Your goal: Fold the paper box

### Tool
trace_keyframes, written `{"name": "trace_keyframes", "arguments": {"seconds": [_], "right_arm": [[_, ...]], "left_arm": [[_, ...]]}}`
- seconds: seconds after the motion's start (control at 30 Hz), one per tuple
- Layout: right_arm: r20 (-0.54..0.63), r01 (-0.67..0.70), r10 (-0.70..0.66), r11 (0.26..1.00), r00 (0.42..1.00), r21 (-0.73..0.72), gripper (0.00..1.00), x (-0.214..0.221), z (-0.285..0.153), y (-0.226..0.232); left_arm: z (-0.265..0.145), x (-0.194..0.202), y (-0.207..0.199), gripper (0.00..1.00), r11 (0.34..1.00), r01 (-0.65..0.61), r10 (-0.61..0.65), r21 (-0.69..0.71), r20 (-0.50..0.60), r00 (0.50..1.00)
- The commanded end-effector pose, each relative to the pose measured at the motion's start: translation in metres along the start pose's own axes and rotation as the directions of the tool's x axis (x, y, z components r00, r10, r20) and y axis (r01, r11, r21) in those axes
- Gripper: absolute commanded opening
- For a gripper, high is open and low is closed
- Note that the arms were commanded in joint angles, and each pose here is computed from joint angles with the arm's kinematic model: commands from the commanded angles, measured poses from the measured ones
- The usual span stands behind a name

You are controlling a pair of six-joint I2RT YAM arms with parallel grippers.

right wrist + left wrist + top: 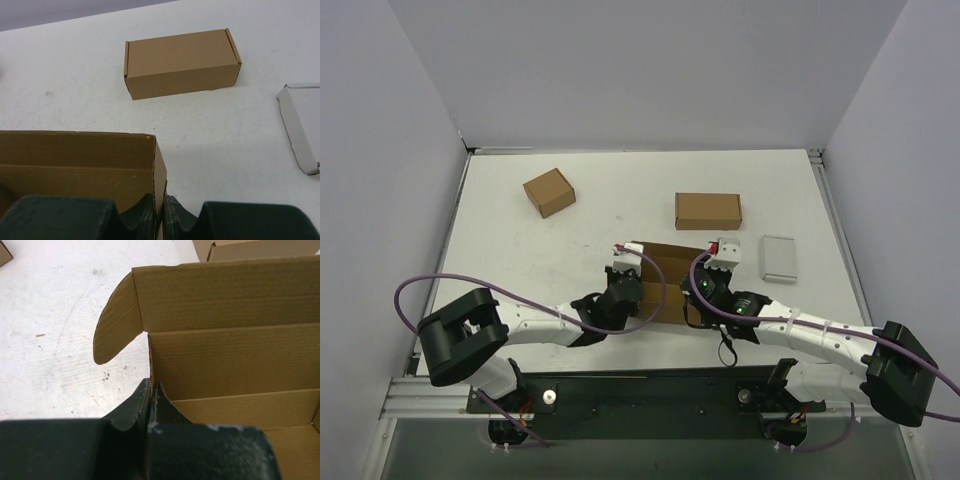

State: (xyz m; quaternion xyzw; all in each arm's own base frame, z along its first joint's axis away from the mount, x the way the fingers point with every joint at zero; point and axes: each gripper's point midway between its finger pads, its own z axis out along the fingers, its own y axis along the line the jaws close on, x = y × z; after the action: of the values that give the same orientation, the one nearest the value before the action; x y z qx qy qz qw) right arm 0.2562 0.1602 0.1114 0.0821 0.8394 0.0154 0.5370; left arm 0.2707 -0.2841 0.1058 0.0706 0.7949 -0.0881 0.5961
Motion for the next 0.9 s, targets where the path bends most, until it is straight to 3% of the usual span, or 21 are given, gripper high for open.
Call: {"name": "trace_keyframes", "arguments": {"seconds": [0.0, 0.3, 0.5, 0.87], "right_arm": [[0.11, -0.094, 0.102, 0.992, 0.989, -0.08, 0.13, -0.048, 0.003, 0.038], [0.155, -0.072, 0.084, 0.994, 0.984, -0.084, 0.13, -0.081, 0.037, 0.055], [0.19, -0.057, 0.082, 0.989, 0.978, -0.136, 0.17, -0.095, 0.052, 0.07], [0.114, -0.09, 0.105, 0.987, 0.988, -0.13, 0.2, -0.051, 0.049, 0.059]], "left_arm": [[0.011, -0.02, -0.006, 0.0, 0.997, 0.021, -0.023, 0.072, 0.029, 0.999], [0.043, -0.055, 0.027, 0.0, 0.999, 0.008, -0.012, 0.038, 0.088, 0.996], [0.06, -0.074, 0.025, 0.0, 0.999, -0.03, 0.025, 0.038, 0.146, 0.989], [0.057, -0.038, 0.019, 0.0, 0.999, 0.018, -0.023, 0.042, 0.125, 0.992]]}}
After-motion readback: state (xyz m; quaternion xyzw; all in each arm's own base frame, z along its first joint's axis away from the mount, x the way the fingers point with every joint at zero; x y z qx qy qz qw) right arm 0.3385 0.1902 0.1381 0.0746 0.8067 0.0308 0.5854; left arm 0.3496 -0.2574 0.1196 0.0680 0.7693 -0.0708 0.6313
